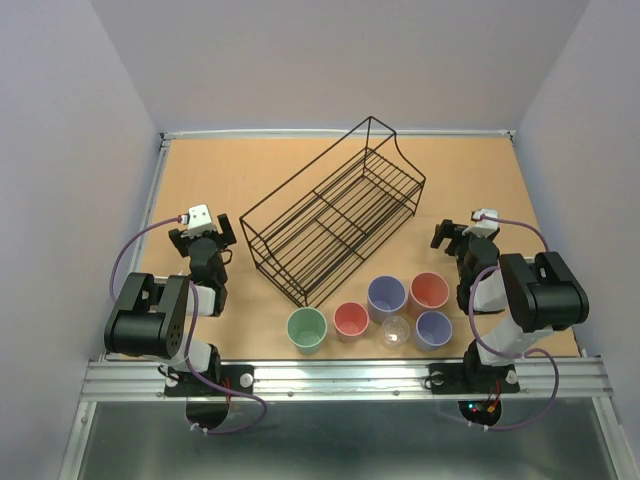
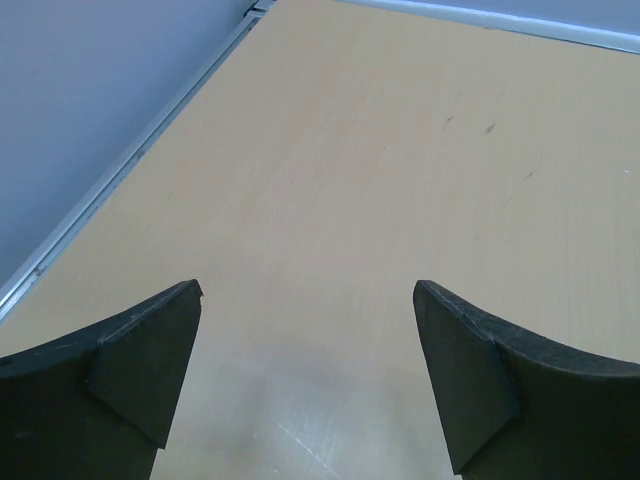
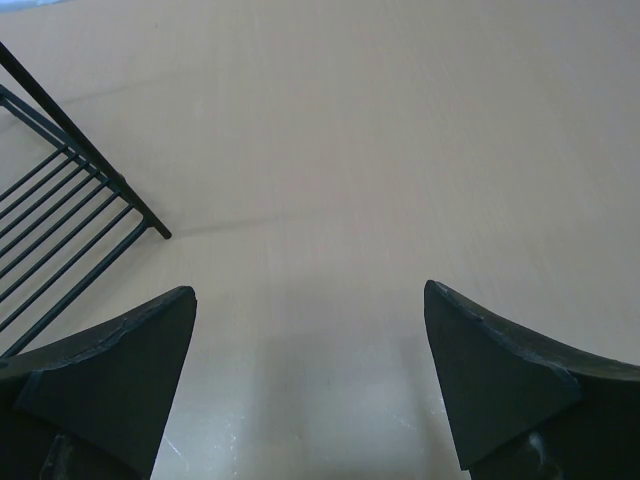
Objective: Load the cups into the dish rack
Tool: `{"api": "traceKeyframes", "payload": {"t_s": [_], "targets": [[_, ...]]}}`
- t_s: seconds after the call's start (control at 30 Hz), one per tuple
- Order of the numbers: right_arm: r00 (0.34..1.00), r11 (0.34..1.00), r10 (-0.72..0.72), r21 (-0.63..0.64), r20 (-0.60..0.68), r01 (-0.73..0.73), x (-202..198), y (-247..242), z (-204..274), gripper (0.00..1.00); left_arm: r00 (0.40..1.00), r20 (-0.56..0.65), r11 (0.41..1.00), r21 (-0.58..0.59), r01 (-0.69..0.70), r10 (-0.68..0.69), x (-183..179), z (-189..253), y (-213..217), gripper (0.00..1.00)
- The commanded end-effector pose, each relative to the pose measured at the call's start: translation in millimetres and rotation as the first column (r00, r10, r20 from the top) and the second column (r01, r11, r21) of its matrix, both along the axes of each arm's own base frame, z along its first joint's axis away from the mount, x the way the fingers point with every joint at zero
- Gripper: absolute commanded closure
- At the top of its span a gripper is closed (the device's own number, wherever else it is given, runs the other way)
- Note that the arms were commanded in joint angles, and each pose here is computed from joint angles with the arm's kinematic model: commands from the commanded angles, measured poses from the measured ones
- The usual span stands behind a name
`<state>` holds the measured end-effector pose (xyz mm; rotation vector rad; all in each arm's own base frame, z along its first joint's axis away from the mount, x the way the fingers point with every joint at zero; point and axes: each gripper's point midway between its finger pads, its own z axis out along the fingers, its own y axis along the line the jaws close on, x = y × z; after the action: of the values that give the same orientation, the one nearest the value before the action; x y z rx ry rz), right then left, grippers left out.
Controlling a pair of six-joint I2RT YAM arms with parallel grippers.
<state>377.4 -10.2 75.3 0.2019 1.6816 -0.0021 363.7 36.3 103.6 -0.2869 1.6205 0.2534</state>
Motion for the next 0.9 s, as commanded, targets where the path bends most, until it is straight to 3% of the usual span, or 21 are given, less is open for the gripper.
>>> {"api": "traceKeyframes", "payload": {"t_s": [0.0,0.43,0.53,0.83,0.87], "targets": [[0.997,1.0,0.0,-0.014,0.079,0.001,3.7,-1.6,20.1,0.0,0.957,0.29,1.0,-0.02,-0.005,0.011,6.4,71.9,0.5,0.01],[0.995,0.999,-0.041,0.002,0.087,0.041,2.6,-7.9,23.0,0.0,0.957,0.289,1.0,-0.021,-0.005,0.011,6.4,71.5,0.4,0.01],[0.989,0.994,-0.104,0.023,0.108,0.103,1.5,-17.6,37.1,0.0,0.957,0.29,1.0,-0.019,-0.004,0.009,6.5,71.9,0.3,0.01],[0.995,0.999,-0.029,0.034,0.091,0.026,24.4,-3.2,126.9,0.0,0.957,0.289,1.0,-0.019,-0.004,0.009,6.6,71.4,0.6,0.01],[1.0,0.999,-0.022,0.04,0.004,0.022,20.7,-1.6,117.6,0.0,0.957,0.29,1.0,-0.02,-0.005,0.011,6.4,71.9,0.5,0.01]]}}
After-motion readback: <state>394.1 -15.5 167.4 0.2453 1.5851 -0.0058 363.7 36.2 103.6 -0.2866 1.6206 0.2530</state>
